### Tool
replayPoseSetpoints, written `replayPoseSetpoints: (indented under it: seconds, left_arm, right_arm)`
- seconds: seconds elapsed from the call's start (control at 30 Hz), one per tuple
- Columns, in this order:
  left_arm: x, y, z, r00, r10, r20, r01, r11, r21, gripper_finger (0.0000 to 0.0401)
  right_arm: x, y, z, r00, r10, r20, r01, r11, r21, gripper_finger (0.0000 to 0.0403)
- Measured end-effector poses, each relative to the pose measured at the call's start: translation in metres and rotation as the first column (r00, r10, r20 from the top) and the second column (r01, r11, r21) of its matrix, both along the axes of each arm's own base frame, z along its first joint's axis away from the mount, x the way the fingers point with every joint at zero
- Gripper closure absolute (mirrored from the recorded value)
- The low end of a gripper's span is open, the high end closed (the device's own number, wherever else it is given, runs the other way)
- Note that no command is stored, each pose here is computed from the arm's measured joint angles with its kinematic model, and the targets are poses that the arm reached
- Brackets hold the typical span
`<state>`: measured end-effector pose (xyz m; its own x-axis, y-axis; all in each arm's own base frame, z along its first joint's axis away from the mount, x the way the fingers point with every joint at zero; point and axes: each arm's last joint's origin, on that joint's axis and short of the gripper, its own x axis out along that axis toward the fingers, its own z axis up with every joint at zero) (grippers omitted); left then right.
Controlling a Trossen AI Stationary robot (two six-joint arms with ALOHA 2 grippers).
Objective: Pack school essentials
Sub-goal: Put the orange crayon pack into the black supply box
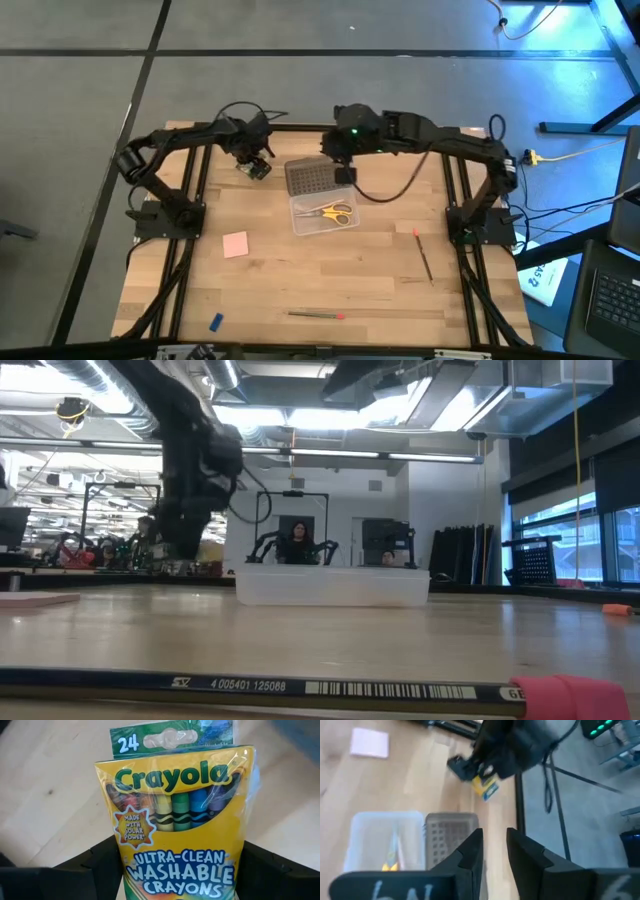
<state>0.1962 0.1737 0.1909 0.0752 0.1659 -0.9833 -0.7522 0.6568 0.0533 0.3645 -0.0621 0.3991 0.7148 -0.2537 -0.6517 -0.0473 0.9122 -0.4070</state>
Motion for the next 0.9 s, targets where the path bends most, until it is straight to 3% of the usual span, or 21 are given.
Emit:
replayPoseSetpoints:
  seconds: [0.37,0.53,0.7,0.9]
  left_arm:
    - [0.016,-0.084,0.051,0.971,-0.180,0.158,0.169,0.982,0.086,0.0112]
    - [0.036,-0.122,0.053,0.931,-0.273,0.243,0.254,0.961,0.107,0.0112]
    - [0.054,-0.150,0.052,0.888,-0.337,0.314,0.300,0.940,0.159,0.0112]
    - [0.073,-0.172,0.046,0.847,-0.372,0.381,0.316,0.927,0.203,0.0112]
  right_arm:
    - [-0.035,0.030,0.005,0.987,0.006,-0.161,0.010,0.995,0.103,0.0315]
    - [-0.045,0.041,0.000,0.962,0.070,-0.266,-0.013,0.978,0.209,0.0315]
    - [-0.047,0.052,0.000,0.950,0.193,-0.246,-0.094,0.926,0.366,0.0315]
    - [-0.050,0.061,0.003,0.943,0.241,-0.230,-0.135,0.907,0.399,0.0315]
